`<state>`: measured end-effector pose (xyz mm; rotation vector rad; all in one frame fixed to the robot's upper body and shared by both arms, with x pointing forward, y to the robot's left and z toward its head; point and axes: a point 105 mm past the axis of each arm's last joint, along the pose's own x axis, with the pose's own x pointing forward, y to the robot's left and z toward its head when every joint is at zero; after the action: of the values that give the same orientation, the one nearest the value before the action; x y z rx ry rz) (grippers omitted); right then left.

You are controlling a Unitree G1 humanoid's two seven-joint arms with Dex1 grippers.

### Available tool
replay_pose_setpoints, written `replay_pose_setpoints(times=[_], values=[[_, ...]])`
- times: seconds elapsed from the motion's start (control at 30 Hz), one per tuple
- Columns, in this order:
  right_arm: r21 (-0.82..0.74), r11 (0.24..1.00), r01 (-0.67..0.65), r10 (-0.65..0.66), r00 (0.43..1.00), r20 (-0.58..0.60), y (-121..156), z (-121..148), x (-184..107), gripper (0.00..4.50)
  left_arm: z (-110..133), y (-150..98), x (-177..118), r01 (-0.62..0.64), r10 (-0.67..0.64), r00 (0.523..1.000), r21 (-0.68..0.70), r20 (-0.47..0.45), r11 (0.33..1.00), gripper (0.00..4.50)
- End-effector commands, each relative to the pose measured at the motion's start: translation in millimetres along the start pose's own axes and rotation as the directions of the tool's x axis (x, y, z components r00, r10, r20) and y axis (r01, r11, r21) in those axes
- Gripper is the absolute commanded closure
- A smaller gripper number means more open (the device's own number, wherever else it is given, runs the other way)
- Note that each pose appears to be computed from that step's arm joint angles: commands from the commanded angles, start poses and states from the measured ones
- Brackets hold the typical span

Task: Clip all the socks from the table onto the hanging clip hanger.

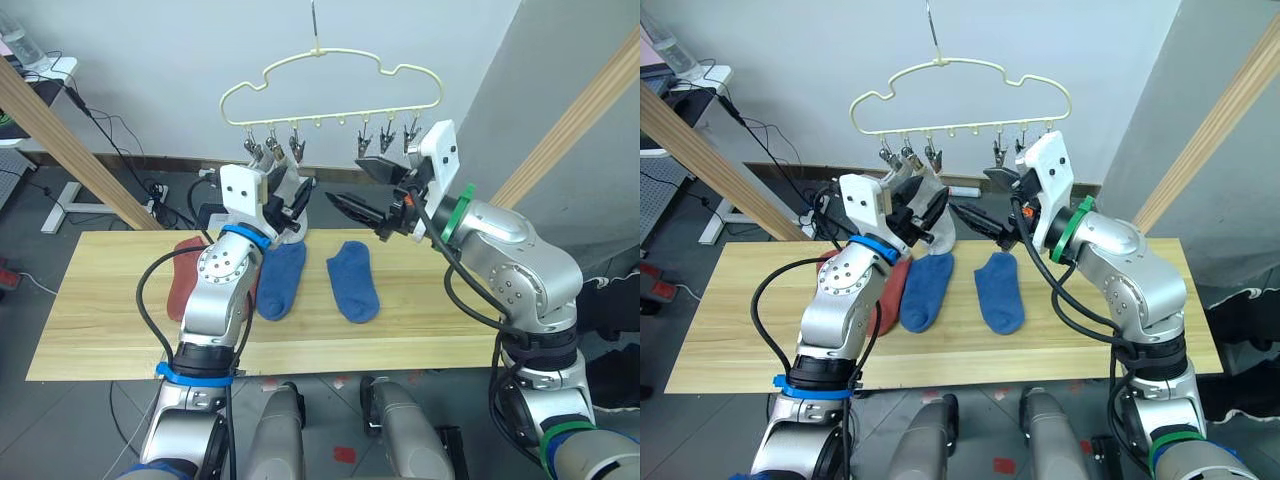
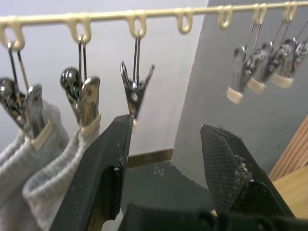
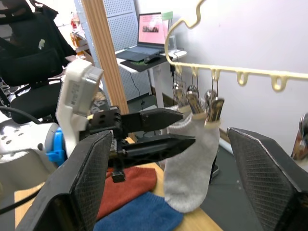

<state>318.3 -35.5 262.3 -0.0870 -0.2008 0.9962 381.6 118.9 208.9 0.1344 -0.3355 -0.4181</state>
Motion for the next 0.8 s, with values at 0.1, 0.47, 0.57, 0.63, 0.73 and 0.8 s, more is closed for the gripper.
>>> replay_pose_setpoints(times=[0.1, 0.47, 0.57, 0.63, 0.73, 0.8], values=[[-0.049, 0.999, -0.011, 0.014, 0.998, 0.068, 8, 19, 0, 0.52, 9, 4, 5, -0.010, 0.009, 0.999, 0.019, 0.053, 1.000, 2.07], [-0.072, 0.997, -0.032, 0.041, 0.992, 0.122, 14, 34, 2, 0.52, 6, 15, 19, -0.050, 0.048, 0.997, 0.017, 0.062, 0.999, 2.07], [-0.077, 0.997, -0.032, 0.041, 0.992, 0.123, 14, 35, 3, 0.52, 6, 16, 21, -0.050, 0.049, 0.997, 0.014, 0.066, 0.999, 2.07], [-0.078, 0.997, -0.029, 0.038, 0.992, 0.121, 13, 35, 3, 0.52, 5, 16, 23, -0.051, 0.049, 0.996, 0.016, 0.068, 0.999, 2.07], [-0.078, 0.997, -0.024, 0.033, 0.993, 0.115, 13, 34, 2, 0.52, 6, 17, 27, -0.057, 0.055, 0.996, 0.019, 0.075, 0.998, 2.07], [-0.079, 0.997, -0.024, 0.033, 0.993, 0.113, 12, 33, 2, 0.52, 8, 18, 30, -0.064, 0.062, 0.995, 0.022, 0.082, 0.998, 2.07]])
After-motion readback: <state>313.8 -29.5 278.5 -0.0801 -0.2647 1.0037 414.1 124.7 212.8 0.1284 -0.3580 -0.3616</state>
